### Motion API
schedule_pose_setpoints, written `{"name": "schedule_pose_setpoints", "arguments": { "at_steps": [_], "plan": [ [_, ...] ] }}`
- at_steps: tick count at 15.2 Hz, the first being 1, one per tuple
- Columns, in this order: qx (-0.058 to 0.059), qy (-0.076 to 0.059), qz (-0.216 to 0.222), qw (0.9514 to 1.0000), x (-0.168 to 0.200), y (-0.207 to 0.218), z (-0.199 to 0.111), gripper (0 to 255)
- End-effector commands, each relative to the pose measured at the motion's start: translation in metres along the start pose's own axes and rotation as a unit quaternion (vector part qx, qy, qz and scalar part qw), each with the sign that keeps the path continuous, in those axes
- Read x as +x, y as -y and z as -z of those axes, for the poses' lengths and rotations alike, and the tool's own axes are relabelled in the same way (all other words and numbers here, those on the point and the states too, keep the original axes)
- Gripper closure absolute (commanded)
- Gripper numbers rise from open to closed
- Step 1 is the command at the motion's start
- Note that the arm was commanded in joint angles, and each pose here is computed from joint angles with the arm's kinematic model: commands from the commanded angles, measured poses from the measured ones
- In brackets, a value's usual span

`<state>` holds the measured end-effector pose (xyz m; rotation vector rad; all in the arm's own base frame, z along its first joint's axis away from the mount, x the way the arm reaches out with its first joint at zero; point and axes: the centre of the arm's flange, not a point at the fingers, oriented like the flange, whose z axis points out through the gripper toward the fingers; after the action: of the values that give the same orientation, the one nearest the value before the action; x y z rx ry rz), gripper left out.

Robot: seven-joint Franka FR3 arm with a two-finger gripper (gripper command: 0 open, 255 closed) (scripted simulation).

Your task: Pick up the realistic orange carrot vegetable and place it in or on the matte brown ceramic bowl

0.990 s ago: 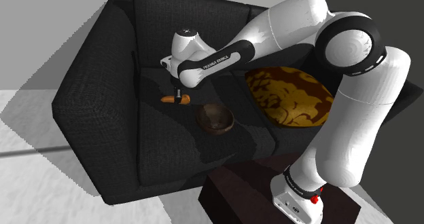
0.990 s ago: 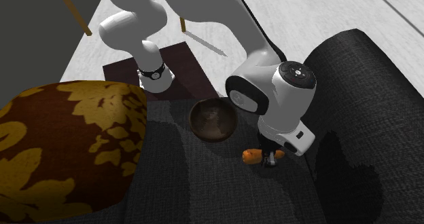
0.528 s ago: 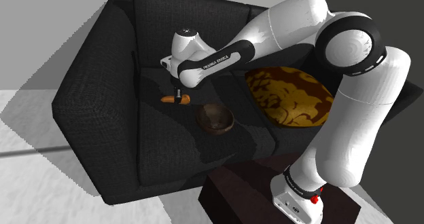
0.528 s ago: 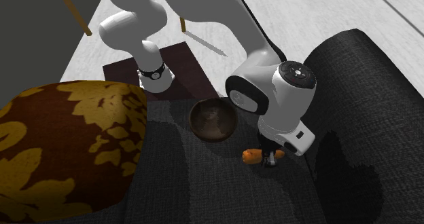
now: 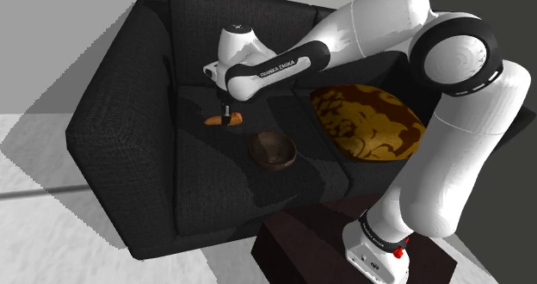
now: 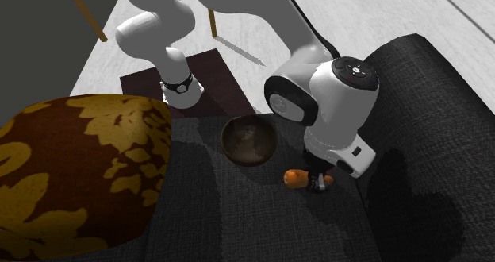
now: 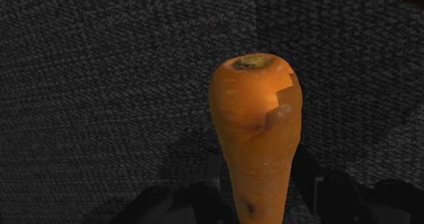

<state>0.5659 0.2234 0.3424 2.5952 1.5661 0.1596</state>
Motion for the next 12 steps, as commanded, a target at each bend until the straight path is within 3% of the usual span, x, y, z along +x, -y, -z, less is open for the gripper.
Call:
{"name": "schedule_pose_setpoints", "arguments": {
  "at_steps": [1, 12],
  "plan": [
    [0.0, 0.0, 0.0, 1.0, 0.001, -0.001, 0.011, 255],
    [0.0, 0.0, 0.0, 1.0, 0.003, -0.009, 0.068, 255]
  ]
}}
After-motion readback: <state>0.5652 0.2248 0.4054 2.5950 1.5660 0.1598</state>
